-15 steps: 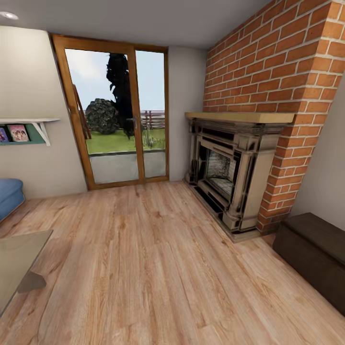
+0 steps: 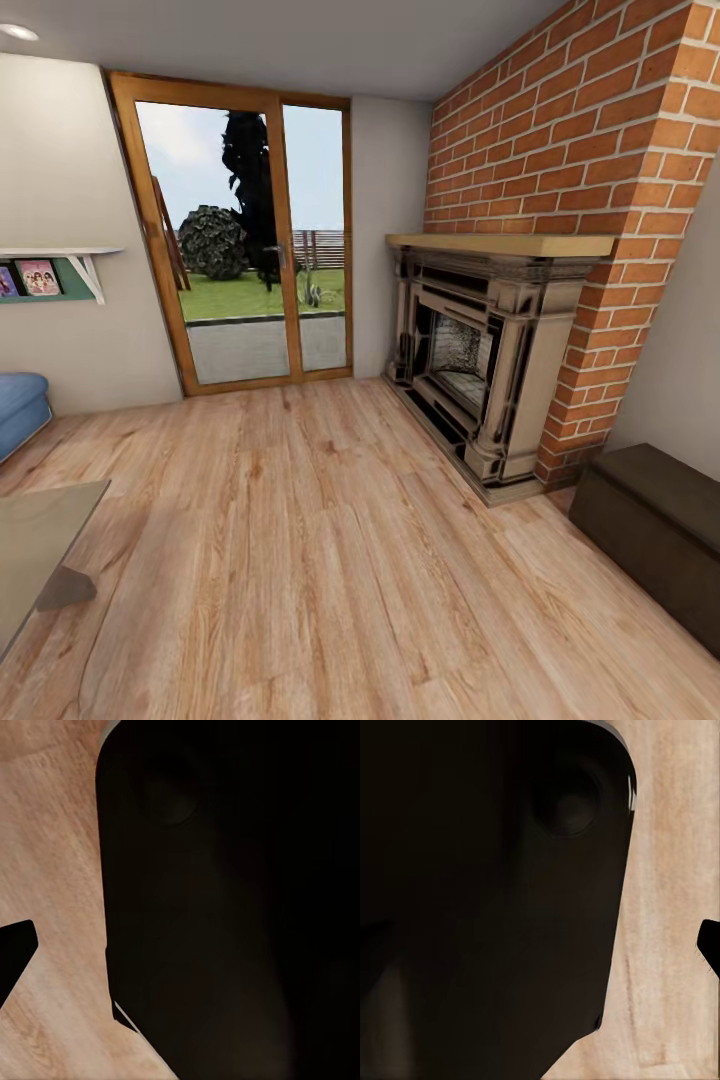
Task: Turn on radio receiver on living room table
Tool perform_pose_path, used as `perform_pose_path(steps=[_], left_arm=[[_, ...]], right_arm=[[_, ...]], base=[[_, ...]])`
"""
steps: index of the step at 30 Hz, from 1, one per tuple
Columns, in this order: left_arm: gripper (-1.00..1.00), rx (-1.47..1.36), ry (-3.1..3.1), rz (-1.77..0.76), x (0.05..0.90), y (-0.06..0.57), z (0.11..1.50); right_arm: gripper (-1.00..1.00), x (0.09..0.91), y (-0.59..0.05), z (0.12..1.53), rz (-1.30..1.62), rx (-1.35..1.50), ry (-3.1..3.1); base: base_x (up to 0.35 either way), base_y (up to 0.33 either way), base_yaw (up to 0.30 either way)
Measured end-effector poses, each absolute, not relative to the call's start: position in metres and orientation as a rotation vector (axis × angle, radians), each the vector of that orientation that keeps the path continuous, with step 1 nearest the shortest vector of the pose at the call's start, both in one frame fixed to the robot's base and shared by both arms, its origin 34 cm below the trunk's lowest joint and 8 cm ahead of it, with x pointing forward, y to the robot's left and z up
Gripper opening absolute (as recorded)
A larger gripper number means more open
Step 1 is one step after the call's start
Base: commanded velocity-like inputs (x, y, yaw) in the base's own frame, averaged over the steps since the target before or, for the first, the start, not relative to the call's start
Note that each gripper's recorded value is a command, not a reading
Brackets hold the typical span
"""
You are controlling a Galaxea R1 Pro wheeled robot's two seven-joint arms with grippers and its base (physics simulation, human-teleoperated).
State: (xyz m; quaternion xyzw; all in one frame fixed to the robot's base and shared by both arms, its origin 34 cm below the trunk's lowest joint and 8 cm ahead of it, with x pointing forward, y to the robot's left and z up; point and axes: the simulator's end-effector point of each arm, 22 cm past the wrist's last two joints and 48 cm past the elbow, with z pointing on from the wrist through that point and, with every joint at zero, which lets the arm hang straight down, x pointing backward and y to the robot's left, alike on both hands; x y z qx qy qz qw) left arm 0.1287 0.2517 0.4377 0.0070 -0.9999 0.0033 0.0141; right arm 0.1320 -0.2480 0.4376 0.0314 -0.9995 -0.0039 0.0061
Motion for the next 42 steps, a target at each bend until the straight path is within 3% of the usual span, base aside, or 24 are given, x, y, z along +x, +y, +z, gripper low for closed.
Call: perform_pose_path(steps=[17, 18, 19, 42], left_arm=[[1.00, 0.024, -3.114, 0.016, 0.1292, 0.2489, 0.4377], [1.00, 0.024, -3.115, 0.016, 0.1293, 0.2489, 0.4377], [1.00, 0.024, -3.115, 0.016, 0.1294, 0.2489, 0.4377], [1.00, 0.027, -3.116, 0.016, 0.1298, 0.2489, 0.4377]], right_arm=[[1.00, 0.1387, -0.2455, 0.4377, -0.025, 0.246, -3.151], [1.00, 0.1376, -0.2424, 0.4377, -0.042, 0.605, -3.102], [1.00, 0.1375, -0.2422, 0.4377, -0.044, 0.634, -3.096], [1.00, 0.1376, -0.2422, 0.4377, -0.044, 0.635, -3.097]], base=[[0.000, 0.000, 0.234], [0.000, 0.000, 0.300], [0.000, 0.000, 0.300], [0.000, 0.000, 0.300]])
